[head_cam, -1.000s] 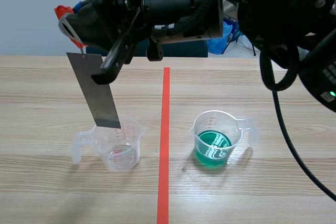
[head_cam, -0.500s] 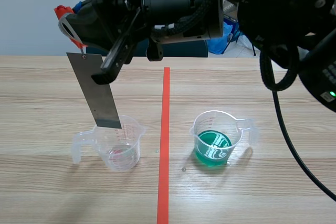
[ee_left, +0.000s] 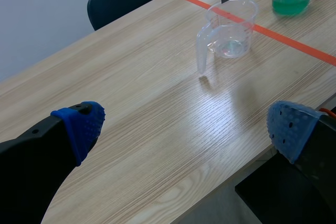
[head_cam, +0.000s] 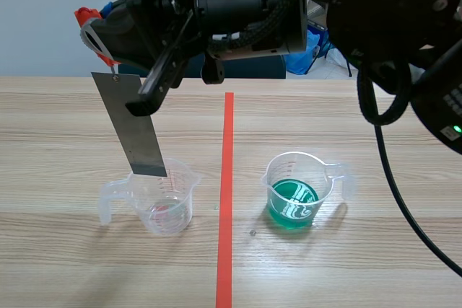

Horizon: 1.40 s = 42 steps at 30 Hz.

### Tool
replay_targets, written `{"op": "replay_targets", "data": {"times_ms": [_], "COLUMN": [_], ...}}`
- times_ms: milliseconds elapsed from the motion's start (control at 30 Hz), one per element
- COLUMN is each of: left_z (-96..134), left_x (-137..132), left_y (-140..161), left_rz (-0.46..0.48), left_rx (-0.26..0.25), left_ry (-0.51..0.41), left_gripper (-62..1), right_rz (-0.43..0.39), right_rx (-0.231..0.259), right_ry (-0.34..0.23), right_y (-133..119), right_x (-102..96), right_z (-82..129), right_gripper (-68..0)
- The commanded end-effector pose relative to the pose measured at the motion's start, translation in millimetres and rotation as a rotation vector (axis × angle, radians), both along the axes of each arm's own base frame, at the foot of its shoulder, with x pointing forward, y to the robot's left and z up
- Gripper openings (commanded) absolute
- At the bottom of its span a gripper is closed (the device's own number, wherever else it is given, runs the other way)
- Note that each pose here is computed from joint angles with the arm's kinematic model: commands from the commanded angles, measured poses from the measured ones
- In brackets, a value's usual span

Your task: Do the redox reaction experiment

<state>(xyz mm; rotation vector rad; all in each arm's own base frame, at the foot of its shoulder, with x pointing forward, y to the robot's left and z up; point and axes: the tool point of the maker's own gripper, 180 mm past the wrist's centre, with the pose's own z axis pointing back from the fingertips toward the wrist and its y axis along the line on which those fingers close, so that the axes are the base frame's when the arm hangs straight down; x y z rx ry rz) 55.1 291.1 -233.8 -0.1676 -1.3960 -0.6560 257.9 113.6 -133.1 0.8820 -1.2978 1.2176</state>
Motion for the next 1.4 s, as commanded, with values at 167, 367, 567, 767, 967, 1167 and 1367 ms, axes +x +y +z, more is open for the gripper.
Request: {"op": "replay_targets", "data": {"times_ms": [167,367,567,767,967,1167,1367], "left_z": [5,5,5,5,5,5,5], "left_x": [1,1,1,1,1,1,1], "left_y": [0,0,0,0,0,0,0], "left_rz": [0.001,0.001,0.001,0.001,0.001,0.001,0.001], "left_rx": [-0.011,-0.011,-0.011,-0.011,-0.011,-0.011,-0.011], "left_ry": [-0.023,-0.023,-0.023,-0.023,-0.023,-0.023,-0.023], "left_gripper": [1.4,1.4,1.4,1.4,1.4,1.4,1.4], "right_rz": [0.006,0.006,0.006,0.006,0.006,0.006,-0.014], "right_rx": [0.025,0.025,0.024,0.025,0.028,0.032,0.051], "right_ry": [-0.008,-0.008,-0.008,-0.008,-0.009,-0.008,0.020], "right_y": [1,1,1,1,1,1,-1], "right_x": [0.0,0.0,0.0,0.0,-0.1,0.4,10.1], "right_z": [8,8,8,8,8,8,2], "right_gripper": [-66.9,-66.9,-66.9,-66.9,-66.9,-66.9,-66.9]}}
